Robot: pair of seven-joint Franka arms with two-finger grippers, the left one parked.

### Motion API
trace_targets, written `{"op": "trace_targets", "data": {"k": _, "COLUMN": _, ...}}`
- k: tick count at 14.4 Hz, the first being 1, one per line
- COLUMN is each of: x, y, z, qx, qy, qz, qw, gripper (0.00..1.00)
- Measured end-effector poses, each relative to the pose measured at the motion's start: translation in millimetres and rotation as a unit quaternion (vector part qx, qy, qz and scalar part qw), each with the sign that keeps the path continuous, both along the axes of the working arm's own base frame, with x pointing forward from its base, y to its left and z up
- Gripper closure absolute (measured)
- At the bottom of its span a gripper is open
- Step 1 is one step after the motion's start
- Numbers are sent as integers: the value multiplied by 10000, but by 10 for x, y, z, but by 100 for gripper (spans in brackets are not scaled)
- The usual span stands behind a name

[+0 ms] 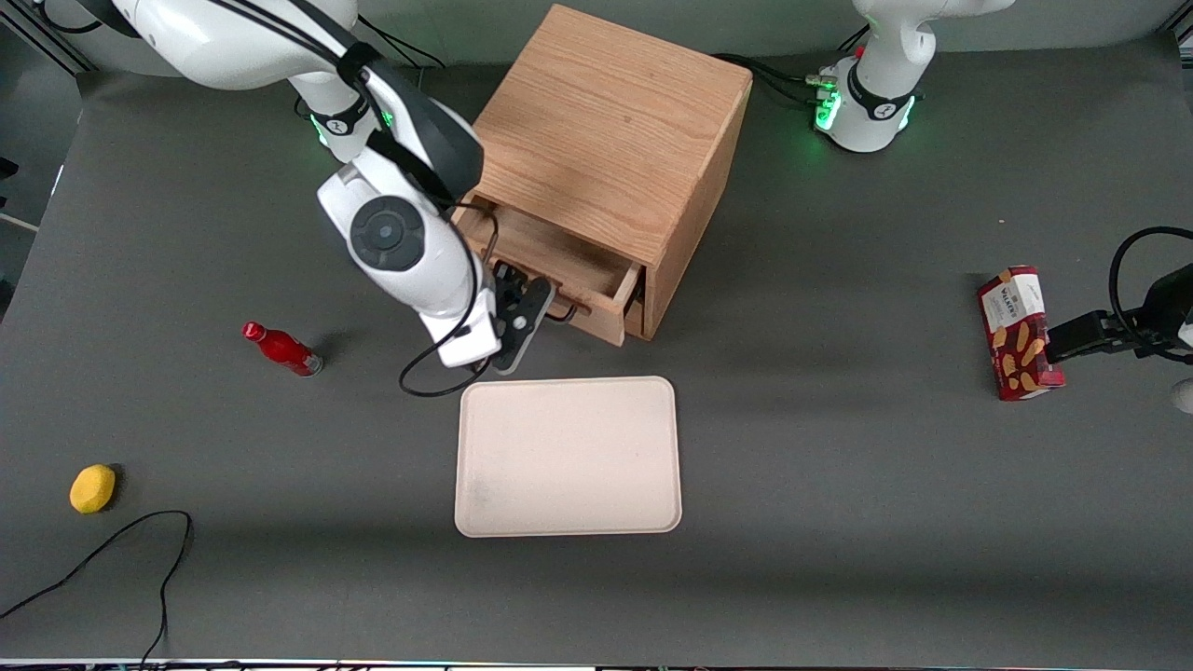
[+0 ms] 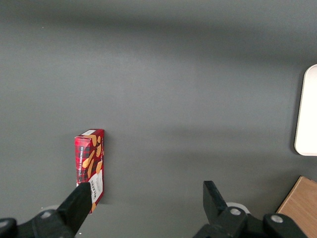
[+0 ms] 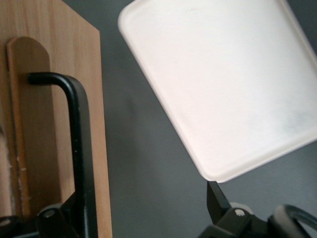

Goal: Open upper drawer
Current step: 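Pull the handle outward with the right gripper, sliding the drawer open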

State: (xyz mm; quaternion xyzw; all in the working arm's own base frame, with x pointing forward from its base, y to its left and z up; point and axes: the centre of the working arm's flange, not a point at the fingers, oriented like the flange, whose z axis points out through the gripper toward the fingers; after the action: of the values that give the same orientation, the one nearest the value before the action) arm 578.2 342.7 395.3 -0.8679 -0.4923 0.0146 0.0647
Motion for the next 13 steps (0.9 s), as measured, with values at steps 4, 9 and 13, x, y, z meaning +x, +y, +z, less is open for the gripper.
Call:
{"op": "trace_targets", "data": {"k": 4, "x": 468, "y": -384, "z": 14, "qx": 128, "qy": -261, "qz": -460, "qw": 9985, "gripper": 0}}
{"op": "trace_targets", "data": {"k": 9, "x": 771, "y": -716, "z": -21, "qx": 332, "qy": -548, "qz": -915, "qw": 9937, "gripper": 0}}
{"op": "trace_targets", "data": {"k": 13, "x": 784, "y": -715, "z": 8, "qx": 403, "qy": -538, "qz": -963, "qw": 9931, "gripper": 0}}
